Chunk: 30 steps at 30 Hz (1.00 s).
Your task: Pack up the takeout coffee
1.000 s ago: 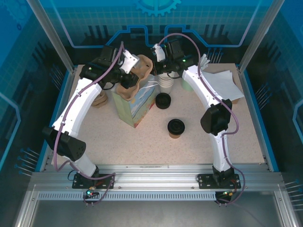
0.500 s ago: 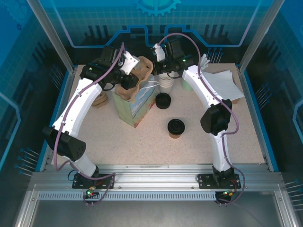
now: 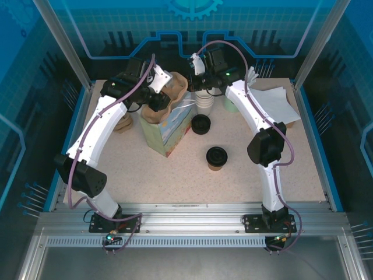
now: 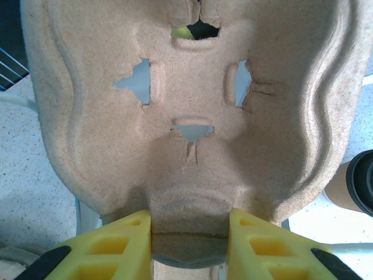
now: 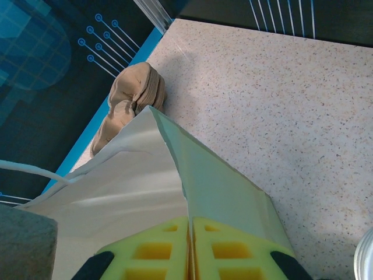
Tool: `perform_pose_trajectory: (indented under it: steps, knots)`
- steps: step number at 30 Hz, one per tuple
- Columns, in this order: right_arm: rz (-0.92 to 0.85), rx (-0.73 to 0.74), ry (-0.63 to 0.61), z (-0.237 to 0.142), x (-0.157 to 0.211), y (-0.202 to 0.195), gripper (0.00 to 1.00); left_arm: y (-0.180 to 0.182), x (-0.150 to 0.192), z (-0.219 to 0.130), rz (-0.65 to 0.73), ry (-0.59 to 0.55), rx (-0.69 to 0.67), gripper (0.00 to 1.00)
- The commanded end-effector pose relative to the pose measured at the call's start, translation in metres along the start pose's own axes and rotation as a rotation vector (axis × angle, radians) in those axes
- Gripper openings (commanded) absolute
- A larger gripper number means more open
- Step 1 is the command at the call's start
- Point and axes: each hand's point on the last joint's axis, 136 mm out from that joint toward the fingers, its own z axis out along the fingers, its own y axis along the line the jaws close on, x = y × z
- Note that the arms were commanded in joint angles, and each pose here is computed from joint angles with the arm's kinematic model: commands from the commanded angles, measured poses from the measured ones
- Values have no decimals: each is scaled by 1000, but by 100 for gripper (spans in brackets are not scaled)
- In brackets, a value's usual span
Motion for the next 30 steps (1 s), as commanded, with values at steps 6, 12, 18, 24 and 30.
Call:
perform_pose_trajectory:
  steps: [6,12,18,24,30]
  knots:
    - [24,-2,-12,-1,-6,-6,11,5,20,14,-4,99,-18,31]
    - [31,-2,-18,-1,-8,-6,11,4,22,18,-6,112,-10,31]
    - [46,2,-16,0,-9,-9,12,6,27,23,-11,144,-12,31]
    - [52,31,-27,-2,-13,-13,15,9,30,28,-26,163,-22,31]
    - [45,55,-40,-9,-17,-15,18,10,31,30,-31,176,-25,31]
